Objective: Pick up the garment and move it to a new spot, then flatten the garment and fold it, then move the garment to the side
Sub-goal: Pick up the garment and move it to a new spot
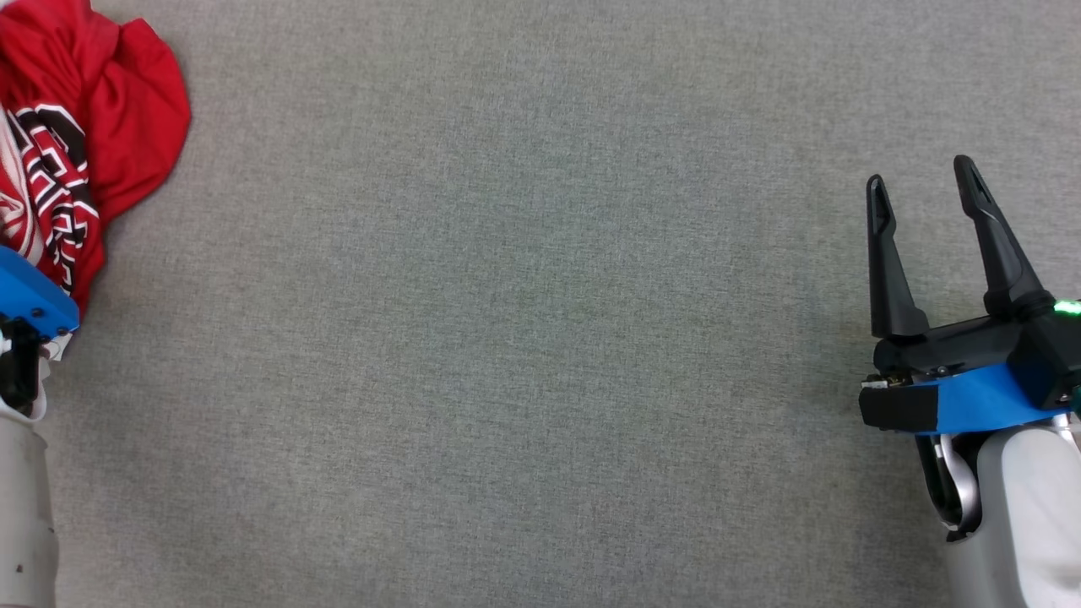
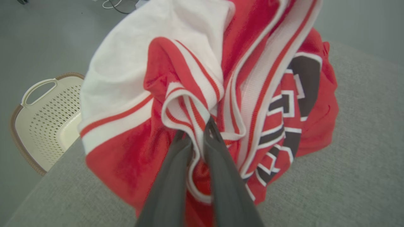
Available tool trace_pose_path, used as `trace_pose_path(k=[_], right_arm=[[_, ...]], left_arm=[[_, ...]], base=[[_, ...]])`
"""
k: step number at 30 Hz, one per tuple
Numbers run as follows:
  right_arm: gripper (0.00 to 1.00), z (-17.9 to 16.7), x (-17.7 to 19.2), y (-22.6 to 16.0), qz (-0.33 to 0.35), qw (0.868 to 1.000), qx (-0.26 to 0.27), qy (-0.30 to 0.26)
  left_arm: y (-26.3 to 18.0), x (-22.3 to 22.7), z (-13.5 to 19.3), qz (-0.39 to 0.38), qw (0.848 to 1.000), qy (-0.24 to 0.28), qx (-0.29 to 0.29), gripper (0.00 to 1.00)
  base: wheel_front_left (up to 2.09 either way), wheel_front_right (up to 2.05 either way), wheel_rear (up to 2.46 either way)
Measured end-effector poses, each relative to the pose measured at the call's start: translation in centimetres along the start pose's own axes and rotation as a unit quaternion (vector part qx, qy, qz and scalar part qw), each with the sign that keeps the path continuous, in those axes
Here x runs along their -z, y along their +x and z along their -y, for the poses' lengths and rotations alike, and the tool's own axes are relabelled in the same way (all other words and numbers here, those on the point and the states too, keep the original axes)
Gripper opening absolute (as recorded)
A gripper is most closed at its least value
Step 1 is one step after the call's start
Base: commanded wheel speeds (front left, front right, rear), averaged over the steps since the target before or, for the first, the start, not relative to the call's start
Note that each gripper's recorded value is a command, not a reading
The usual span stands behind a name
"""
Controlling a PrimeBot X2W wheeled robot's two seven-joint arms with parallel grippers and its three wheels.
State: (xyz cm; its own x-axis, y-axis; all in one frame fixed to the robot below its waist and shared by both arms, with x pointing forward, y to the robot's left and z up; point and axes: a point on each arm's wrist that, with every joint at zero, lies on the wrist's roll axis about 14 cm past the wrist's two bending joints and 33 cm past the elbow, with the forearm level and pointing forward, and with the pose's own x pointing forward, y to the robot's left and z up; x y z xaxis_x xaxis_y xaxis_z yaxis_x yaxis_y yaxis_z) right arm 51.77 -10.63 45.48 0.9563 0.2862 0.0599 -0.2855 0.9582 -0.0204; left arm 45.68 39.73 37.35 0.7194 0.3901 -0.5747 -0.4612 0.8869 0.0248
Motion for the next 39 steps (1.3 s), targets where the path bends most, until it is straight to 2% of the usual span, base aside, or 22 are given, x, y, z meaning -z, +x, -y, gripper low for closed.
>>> trace_pose_path(k=[4, 9, 14, 17, 21, 26, 33, 36, 39], right_arm=[[1.0, -0.1, -0.7, -0.3, 0.006, 1.0, 0.001, 0.001], [1.0, -0.2, -2.2, -0.7, 0.019, 1.0, 0.005, 0.005], [1.0, -0.2, -3.9, -1.5, 0.033, 0.999, 0.013, 0.011], [1.0, 0.2, -5.0, -2.1, 0.041, 0.999, 0.021, 0.012], [1.0, 1.1, -6.2, -3.1, 0.051, 0.998, 0.038, 0.014], [1.0, 2.5, -7.3, -4.6, 0.059, 0.996, 0.061, 0.013], [1.0, 6.0, -8.3, -7.7, 0.067, 0.991, 0.115, 0.024], [1.0, 7.6, -8.6, -9.3, 0.067, 0.987, 0.141, 0.024], [1.0, 9.1, -8.7, -10.9, 0.065, 0.983, 0.168, 0.023]], left_arm=[[-0.5, -1.7, -0.2, 0.036, 0.999, 0.011, 0.004, 0.0], [-1.6, -6.6, 0.6, 0.117, 0.992, 0.029, 0.027, 0.0], [-3.9, -13.4, 2.5, 0.226, 0.971, 0.051, 0.059, 0.0], [-5.9, -17.5, 4.9, 0.292, 0.95, 0.063, 0.087, 0.0], [-9.2, -22.7, 9.5, 0.375, 0.913, 0.082, 0.136, 0.0], [-14.6, -27.4, 17.5, 0.457, 0.856, 0.096, 0.222, 0.0], [-22.8, -30.2, 28.1, 0.531, 0.768, 0.102, 0.343, 0.0], [-26.3, -30.0, 32.3, 0.546, 0.731, 0.1, 0.397, 0.0], [-29.2, -29.3, 36.0, 0.548, 0.701, 0.095, 0.447, 0.0]], base=[[0.0, 0.0, 0.0], [0.0, 0.0, 0.0], [0.0, 0.0, 0.0], [0.0, 0.0, 0.0], [0.0, 0.0, 0.0], [0.0, 0.0, 0.0], [0.0, 0.0, 0.0], [0.0, 0.0, 0.0], [0.0, 0.0, 0.0]])
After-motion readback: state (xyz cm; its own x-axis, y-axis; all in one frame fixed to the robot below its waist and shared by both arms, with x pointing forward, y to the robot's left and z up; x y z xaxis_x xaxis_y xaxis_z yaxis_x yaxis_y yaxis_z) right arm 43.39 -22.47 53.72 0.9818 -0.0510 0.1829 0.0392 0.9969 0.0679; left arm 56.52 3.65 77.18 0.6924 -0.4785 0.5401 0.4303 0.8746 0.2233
